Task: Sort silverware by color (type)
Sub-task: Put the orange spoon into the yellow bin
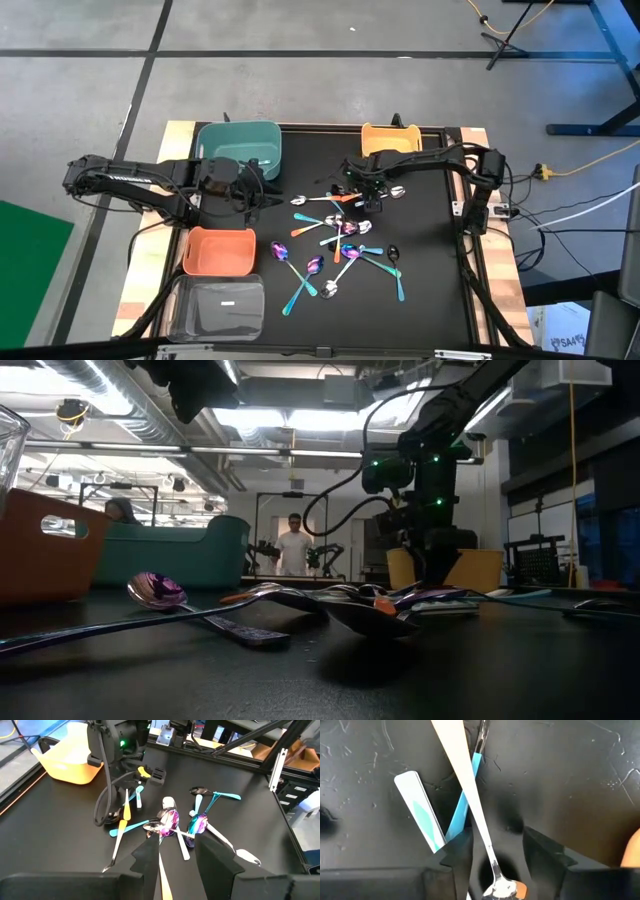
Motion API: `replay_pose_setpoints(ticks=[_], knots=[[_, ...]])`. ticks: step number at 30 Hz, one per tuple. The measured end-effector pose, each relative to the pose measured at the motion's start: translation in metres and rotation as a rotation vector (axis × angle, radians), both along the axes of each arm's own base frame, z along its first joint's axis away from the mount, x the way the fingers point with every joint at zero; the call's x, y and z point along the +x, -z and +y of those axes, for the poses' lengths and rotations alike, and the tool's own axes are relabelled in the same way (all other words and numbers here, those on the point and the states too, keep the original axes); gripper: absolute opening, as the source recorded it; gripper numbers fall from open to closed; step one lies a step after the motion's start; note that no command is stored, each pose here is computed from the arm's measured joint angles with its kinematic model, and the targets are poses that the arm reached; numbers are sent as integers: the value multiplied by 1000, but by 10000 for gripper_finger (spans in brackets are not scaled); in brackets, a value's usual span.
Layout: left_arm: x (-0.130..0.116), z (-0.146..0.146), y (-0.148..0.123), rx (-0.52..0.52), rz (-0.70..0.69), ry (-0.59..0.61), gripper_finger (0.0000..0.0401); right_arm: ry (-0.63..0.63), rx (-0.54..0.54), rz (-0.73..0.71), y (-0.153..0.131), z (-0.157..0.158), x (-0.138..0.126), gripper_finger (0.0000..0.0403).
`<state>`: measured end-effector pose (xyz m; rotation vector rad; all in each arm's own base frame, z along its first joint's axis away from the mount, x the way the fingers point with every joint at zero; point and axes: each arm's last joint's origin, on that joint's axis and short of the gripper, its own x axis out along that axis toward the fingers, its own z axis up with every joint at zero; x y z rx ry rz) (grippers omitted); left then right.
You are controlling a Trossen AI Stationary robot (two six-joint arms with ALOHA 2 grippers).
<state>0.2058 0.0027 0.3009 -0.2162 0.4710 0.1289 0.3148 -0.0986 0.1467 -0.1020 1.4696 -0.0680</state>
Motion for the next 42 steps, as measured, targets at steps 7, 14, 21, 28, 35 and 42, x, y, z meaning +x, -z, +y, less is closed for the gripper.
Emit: replay_pose_setpoints(ticks=[7,14,21,28,35,42], knots=[[0,0,0,0,0,0,118,-1,11,-2,0,0,0,100],[0,0,0,0,0,0,118,-1,10,-5,0,0,0,44],[0,0,0,0,0,0,118,0,1,-4,0,0,1,4],[0,0,0,0,0,0,118,-1,2,-1,0,1,0,5],[0,0,0,0,0,0,118,-1,9,19,-12,1,-2,2],[0,0,0,0,0,0,118,-9,32,87,-56,0,4,1]])
